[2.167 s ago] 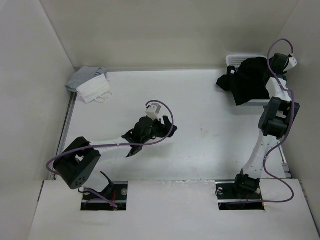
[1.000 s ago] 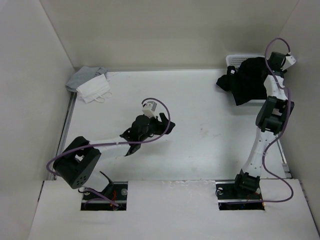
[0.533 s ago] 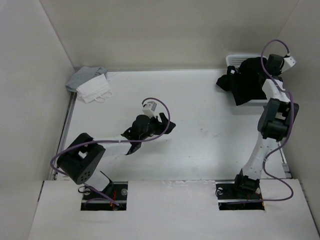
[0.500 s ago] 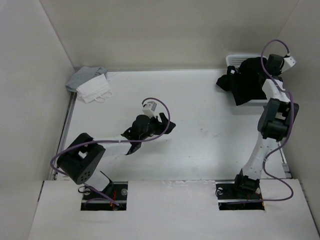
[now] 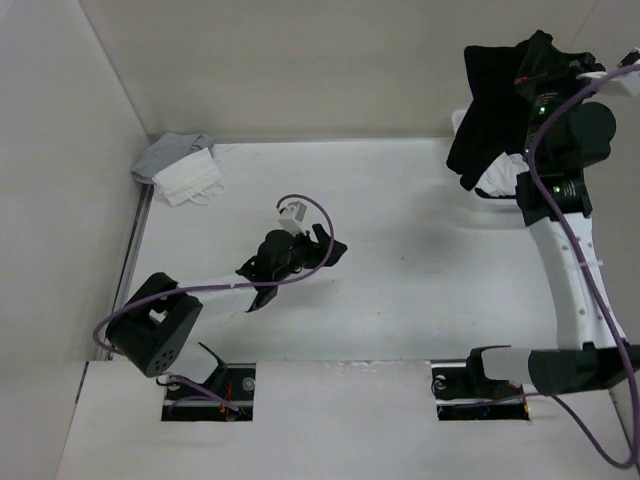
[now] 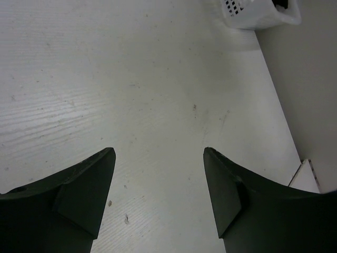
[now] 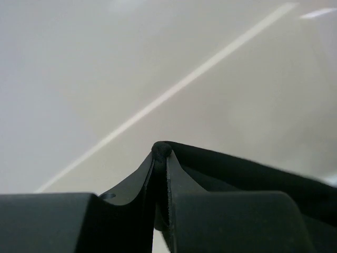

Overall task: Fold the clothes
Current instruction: Grab the tank top from the pile, then move the tank top to the center of the board, then flatten the tank top out

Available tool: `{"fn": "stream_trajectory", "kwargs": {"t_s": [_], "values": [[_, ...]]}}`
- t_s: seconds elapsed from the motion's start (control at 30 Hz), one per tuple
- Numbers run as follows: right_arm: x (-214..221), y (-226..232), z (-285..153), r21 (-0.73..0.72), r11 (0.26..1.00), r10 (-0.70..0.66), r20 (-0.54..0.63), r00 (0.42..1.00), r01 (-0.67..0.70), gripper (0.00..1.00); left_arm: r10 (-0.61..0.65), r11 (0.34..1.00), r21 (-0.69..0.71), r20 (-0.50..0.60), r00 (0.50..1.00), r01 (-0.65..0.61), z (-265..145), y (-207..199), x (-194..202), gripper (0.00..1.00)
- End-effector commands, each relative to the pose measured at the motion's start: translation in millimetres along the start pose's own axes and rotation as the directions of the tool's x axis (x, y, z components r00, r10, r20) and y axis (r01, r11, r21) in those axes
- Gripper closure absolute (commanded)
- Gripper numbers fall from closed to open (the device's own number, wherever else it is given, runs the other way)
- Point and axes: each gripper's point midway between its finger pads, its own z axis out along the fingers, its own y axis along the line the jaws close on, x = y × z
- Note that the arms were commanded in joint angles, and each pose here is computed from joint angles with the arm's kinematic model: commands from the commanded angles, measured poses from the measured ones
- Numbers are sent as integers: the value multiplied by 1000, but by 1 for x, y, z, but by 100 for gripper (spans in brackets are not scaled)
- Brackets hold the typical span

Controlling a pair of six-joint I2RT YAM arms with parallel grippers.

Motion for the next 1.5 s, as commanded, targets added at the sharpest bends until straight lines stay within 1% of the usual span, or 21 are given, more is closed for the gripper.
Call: {"fn": "stream_trajectory", "kwargs": {"t_s": [0.0,0.13,0.27,0.4,0.47,0.5,0.57,0.6,0.7,0.77,0.8,0.83,0.9,1.0,1.07,1.1,1.17,1.3,1.37,1.43,1.47], "values": [[-47,107,-55,-299,948,122,17,992,-111,96,-43,998,52,140,989,36,-18,-17,-46,33],[-52,172,-113,-473,852,200,-104,974,-226,94,-92,995,-24,231,969,100,-41,2,-78,34],[-25,199,-156,-538,779,220,-245,944,-321,94,-121,986,-70,344,931,154,-73,17,-112,33],[55,180,-183,-454,788,233,-406,884,-416,92,-118,975,-118,436,892,187,-98,32,-136,33],[152,147,-223,-350,820,199,-569,798,-454,90,-137,966,-135,457,879,221,-108,42,-141,33],[177,136,-238,-322,832,182,-612,770,-453,89,-148,961,-143,457,877,237,-112,47,-139,33],[252,112,-314,-262,852,108,-759,642,-453,89,-177,946,-167,450,875,277,-118,61,-129,33],[267,107,-333,-257,857,82,-788,611,-446,89,-185,941,-177,441,878,287,-121,66,-124,33],[320,90,-433,-257,873,-64,-903,426,-414,83,-196,926,-225,403,894,304,-126,82,-106,33],[330,79,-465,-261,882,-117,-928,353,-393,64,-205,910,-273,360,910,313,-128,96,-88,37],[332,72,-473,-269,890,-141,-930,338,-369,52,-209,905,-287,342,916,314,-128,100,-81,38],[332,65,-473,-268,898,-144,-928,342,-348,47,-210,902,-298,332,920,314,-128,103,-76,40],[330,45,-457,-246,927,-124,-913,389,-284,42,-216,895,-322,294,931,310,-128,107,-62,49],[331,17,-437,-199,957,-93,-899,427,-210,43,-201,904,-339,199,959,259,-120,104,-38,53],[334,-6,-430,-161,975,-81,-898,431,-151,54,-178,927,-311,122,976,208,-111,89,-21,53],[338,-31,-433,-114,990,-70,-908,412,-82,65,-166,936,-297,97,981,188,-108,82,-16,53],[339,-66,-439,-47,999,-50,-918,393,17,69,-108,967,-229,28,994,111,-101,56,-3,54],[338,-108,-454,22,991,-27,-932,363,130,50,0,986,-166,-38,999,-6,-93,26,12,53],[343,-113,-460,19,989,-32,-943,331,150,47,43,979,-200,-39,998,-50,-86,30,14,48],[349,-95,-459,-45,992,-78,-951,299,115,49,75,962,-259,-34,997,-82,-78,43,12,44],[351,-81,-453,-90,992,-112,-946,305,86,49,76,954,-289,-27,997,-81,-76,50,10,43]]}}
